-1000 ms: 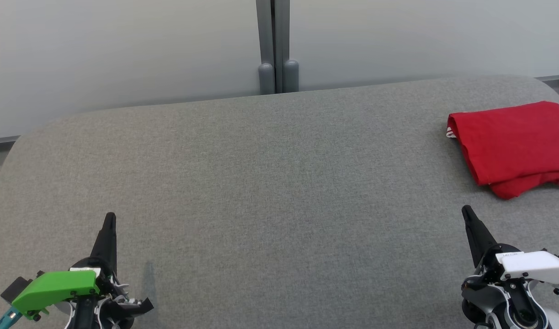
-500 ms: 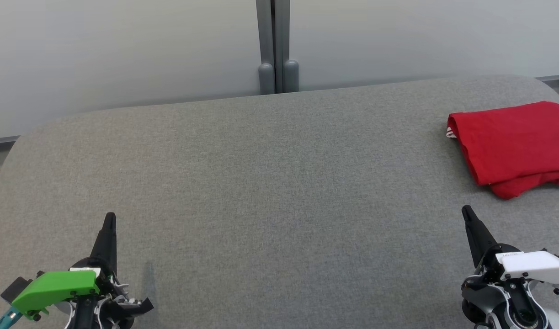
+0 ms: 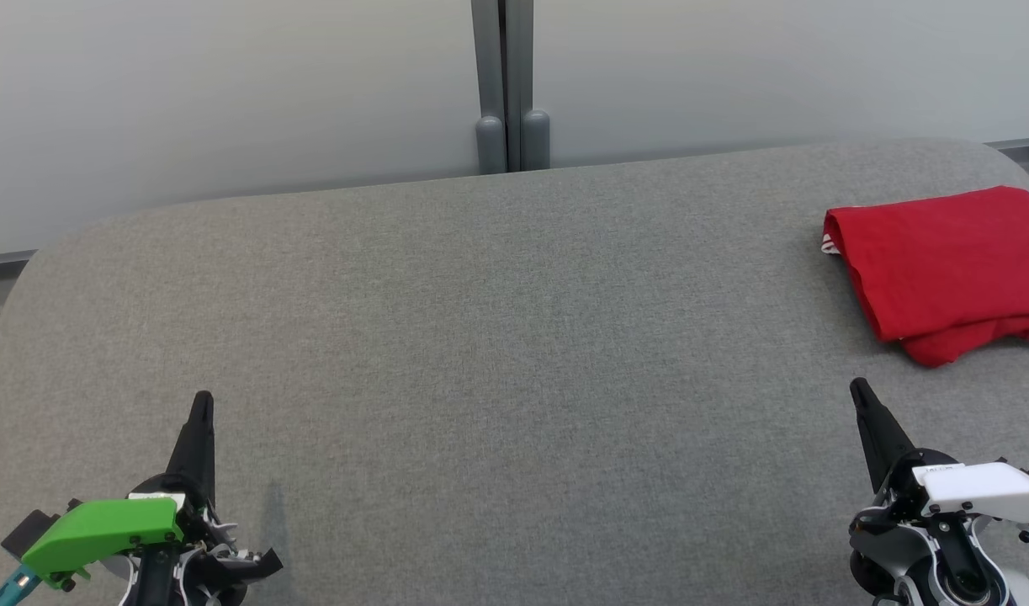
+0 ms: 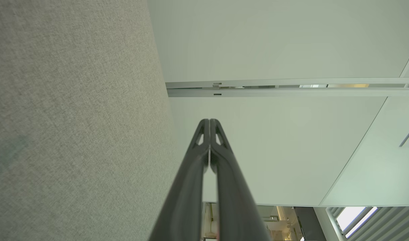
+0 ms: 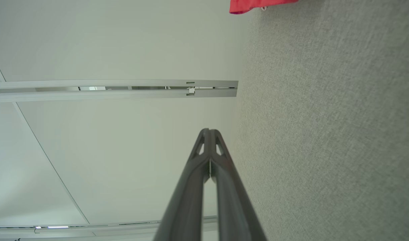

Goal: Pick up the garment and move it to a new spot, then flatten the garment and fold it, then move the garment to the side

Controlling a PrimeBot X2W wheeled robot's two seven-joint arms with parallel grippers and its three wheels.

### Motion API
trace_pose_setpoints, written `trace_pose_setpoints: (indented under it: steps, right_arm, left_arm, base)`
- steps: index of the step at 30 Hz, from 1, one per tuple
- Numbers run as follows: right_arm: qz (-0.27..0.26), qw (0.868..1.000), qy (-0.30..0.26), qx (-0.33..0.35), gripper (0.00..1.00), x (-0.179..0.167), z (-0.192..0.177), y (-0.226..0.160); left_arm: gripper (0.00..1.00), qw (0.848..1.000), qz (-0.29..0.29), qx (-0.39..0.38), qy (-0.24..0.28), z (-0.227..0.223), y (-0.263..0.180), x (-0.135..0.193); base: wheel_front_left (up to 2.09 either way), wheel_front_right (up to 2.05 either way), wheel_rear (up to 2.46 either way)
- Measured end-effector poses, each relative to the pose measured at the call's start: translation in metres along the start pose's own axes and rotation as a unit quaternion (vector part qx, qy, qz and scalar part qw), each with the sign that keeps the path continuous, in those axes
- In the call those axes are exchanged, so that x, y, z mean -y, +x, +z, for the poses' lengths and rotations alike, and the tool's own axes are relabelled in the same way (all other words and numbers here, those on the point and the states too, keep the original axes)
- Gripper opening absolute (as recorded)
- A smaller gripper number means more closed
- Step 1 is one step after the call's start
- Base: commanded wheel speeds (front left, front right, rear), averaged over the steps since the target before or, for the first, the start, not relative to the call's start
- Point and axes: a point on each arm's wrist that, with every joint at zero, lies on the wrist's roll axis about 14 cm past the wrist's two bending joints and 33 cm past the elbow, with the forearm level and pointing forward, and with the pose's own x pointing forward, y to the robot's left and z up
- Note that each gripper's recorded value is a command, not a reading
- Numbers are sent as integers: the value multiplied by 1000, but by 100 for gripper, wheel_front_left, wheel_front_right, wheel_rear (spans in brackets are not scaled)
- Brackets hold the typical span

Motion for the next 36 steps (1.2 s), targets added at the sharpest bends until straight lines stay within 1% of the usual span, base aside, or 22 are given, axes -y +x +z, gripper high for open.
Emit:
trace_pose_setpoints:
  steps: [36]
  right_arm:
    - [0,1000,0,0,0,0,0,0]
  left_arm:
    - [0,1000,0,0,0,0,0,0]
  base:
    - [0,0,0]
